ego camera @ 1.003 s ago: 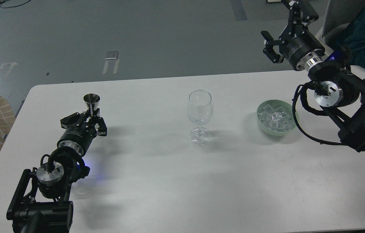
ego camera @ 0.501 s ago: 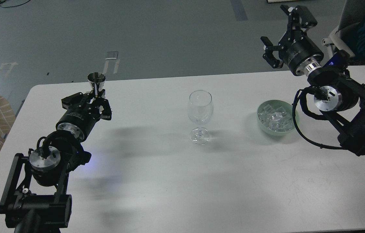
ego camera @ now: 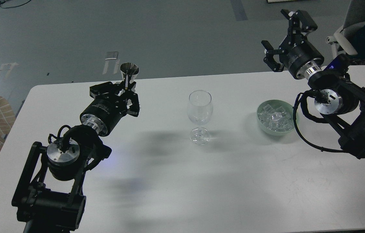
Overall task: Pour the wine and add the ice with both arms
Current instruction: 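Carry the jigger with the left gripper over the wine glass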
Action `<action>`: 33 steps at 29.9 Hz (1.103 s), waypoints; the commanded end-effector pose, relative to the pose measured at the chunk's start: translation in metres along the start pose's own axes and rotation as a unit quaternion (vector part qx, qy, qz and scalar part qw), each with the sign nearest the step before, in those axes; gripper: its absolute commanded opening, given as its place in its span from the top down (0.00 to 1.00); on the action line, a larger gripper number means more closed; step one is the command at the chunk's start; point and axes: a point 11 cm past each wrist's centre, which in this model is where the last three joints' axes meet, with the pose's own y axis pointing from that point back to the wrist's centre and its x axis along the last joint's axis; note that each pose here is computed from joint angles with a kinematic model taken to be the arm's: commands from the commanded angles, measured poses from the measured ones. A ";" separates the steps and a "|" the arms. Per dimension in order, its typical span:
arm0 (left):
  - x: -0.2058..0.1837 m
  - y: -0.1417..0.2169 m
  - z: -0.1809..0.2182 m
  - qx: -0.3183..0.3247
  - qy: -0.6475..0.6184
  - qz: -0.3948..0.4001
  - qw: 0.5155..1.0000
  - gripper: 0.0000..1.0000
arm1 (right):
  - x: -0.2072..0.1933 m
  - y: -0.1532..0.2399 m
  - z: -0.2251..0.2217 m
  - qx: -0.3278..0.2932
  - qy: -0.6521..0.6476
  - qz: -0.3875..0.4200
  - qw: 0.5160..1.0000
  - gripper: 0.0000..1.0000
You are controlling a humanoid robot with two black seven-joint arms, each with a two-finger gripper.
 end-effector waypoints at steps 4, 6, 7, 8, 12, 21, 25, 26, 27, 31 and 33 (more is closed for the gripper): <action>-0.013 -0.008 -0.019 0.024 -0.031 -0.003 0.999 0.89 | 0.002 0.004 0.007 -0.006 -0.001 0.003 1.000 0.00; -0.016 -0.010 -0.021 0.026 -0.044 -0.002 0.999 0.89 | 0.003 0.004 0.007 -0.007 -0.001 0.004 1.000 0.00; -0.019 -0.012 -0.026 0.031 -0.055 -0.003 0.998 0.89 | 0.004 0.005 0.008 -0.007 -0.002 0.005 1.000 0.00; -0.021 -0.013 -0.030 0.035 -0.066 -0.002 0.997 0.89 | 0.004 0.005 0.008 -0.007 -0.002 0.005 1.000 0.00; -0.025 -0.016 -0.039 0.041 -0.094 -0.003 0.995 0.89 | 0.004 0.005 0.008 -0.007 -0.002 0.004 1.000 0.00; -0.035 -0.022 -0.051 0.051 -0.134 -0.004 0.990 0.89 | 0.003 0.005 0.010 -0.009 -0.003 0.005 1.000 0.00; -0.040 -0.024 -0.059 0.061 -0.143 -0.001 0.988 0.89 | 0.002 0.005 0.011 -0.010 0.000 0.002 1.000 0.00; -0.040 -0.024 -0.059 0.061 -0.143 0.000 0.988 0.89 | 0.002 0.005 0.011 -0.010 0.000 0.002 1.000 0.00; -0.040 -0.024 -0.060 0.061 -0.143 -0.001 0.988 0.89 | 0.002 0.005 0.011 -0.010 0.002 0.002 1.000 0.00; -0.041 -0.025 -0.067 0.063 -0.171 -0.001 0.983 0.89 | 0.003 0.005 0.011 -0.011 0.003 0.003 1.000 0.00; -0.040 -0.025 -0.069 0.063 -0.182 0.000 0.981 0.89 | 0.003 0.005 0.011 -0.010 0.003 0.003 1.000 0.00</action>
